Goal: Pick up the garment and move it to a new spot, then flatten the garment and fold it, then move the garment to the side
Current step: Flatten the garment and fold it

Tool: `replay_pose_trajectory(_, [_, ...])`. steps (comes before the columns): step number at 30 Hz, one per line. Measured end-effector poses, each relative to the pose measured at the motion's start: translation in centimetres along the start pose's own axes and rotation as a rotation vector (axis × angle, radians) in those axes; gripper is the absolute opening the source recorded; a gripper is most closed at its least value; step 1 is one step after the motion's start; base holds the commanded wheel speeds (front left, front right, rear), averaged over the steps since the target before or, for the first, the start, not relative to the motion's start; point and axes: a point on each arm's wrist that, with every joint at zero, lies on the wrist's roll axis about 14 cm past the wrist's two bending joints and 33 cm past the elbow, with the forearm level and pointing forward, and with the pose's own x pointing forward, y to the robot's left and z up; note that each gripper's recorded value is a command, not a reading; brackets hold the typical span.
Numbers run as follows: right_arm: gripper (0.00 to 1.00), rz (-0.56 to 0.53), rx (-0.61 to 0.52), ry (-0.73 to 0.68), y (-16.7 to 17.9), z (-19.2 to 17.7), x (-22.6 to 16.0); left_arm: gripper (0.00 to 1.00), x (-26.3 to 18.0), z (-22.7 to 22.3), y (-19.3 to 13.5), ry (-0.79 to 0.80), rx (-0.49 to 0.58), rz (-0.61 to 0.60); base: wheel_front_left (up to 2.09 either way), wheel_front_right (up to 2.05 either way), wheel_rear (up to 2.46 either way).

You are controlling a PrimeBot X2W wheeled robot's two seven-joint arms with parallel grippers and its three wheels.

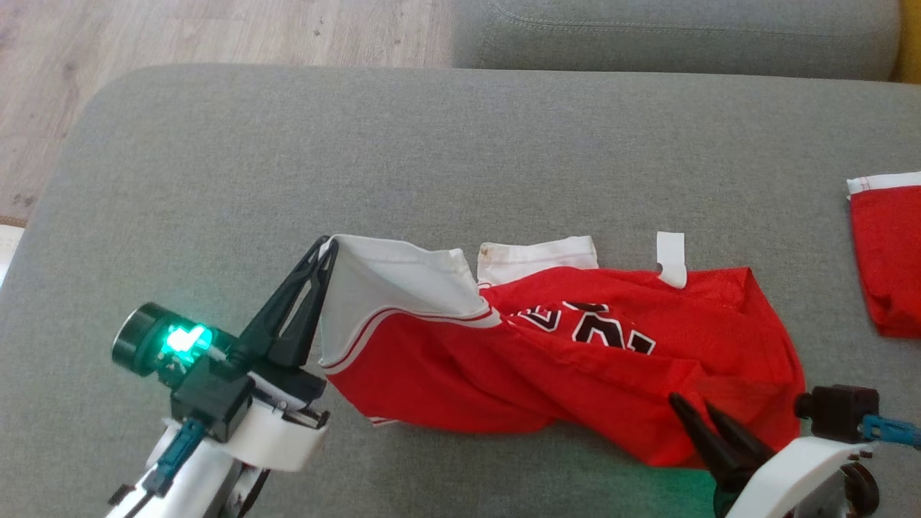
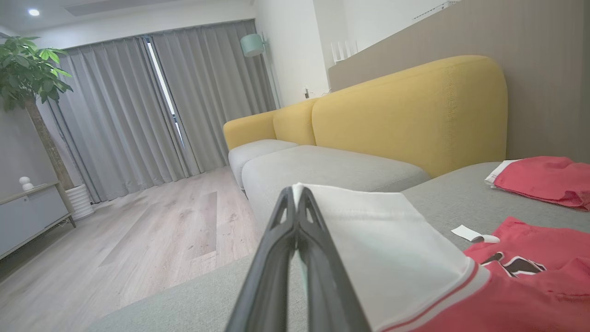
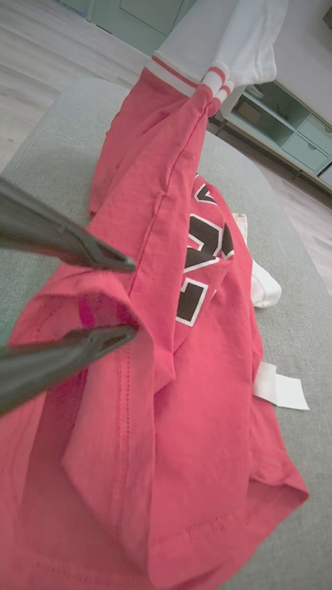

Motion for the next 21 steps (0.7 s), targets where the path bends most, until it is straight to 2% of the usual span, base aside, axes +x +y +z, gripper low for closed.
replay_pose_trajectory(1, [0.0,0.001,0.0,0.005,0.0,-0.1,0.0,0.0,0.0,-0.1,0.0,0.002,0.003,-0.001,0.0,0.0,0.0])
replay_pose_trajectory(5, [0.0,-0.01,-0.008,-0.043,-0.2,1.1,-0.5,0.0,0.2,0.1,0.3,-0.004,0.008,0.005,0.0,0.0,0.0])
replay_pose_trajectory(9, [0.0,-0.057,-0.018,-0.188,-1.5,4.7,-2.1,0.0,0.4,0.9,0.8,-0.031,0.012,0.015,0.0,0.0,0.0])
replay_pose_trajectory(13, [0.0,-0.131,-0.057,-0.368,-3.5,10.2,-5.2,0.0,1.3,3.2,1.4,-0.102,0.022,-0.008,0.0,0.0,0.0])
replay_pose_trajectory(16, [0.0,-0.17,-0.133,-0.472,-4.8,15.4,-6.7,0.0,3.1,5.3,2.8,-0.155,0.11,-0.054,0.0,0.0,0.0])
replay_pose_trajectory(17, [0.0,-0.171,-0.155,-0.515,-4.8,17.7,-7.0,0.0,4.2,6.5,3.3,-0.182,0.134,-0.072,0.0,0.0,0.0])
replay_pose_trajectory(18, [0.0,-0.171,-0.155,-0.515,-4.8,17.7,-7.0,0.0,4.2,6.5,3.3,-0.182,0.134,-0.072,0.0,0.0,0.0])
replay_pose_trajectory(21, [0.0,-0.139,-0.205,-0.623,-4.1,24.4,-6.7,0.0,8.1,10.3,4.6,-0.262,0.209,-0.113,0.0,0.0,0.0])
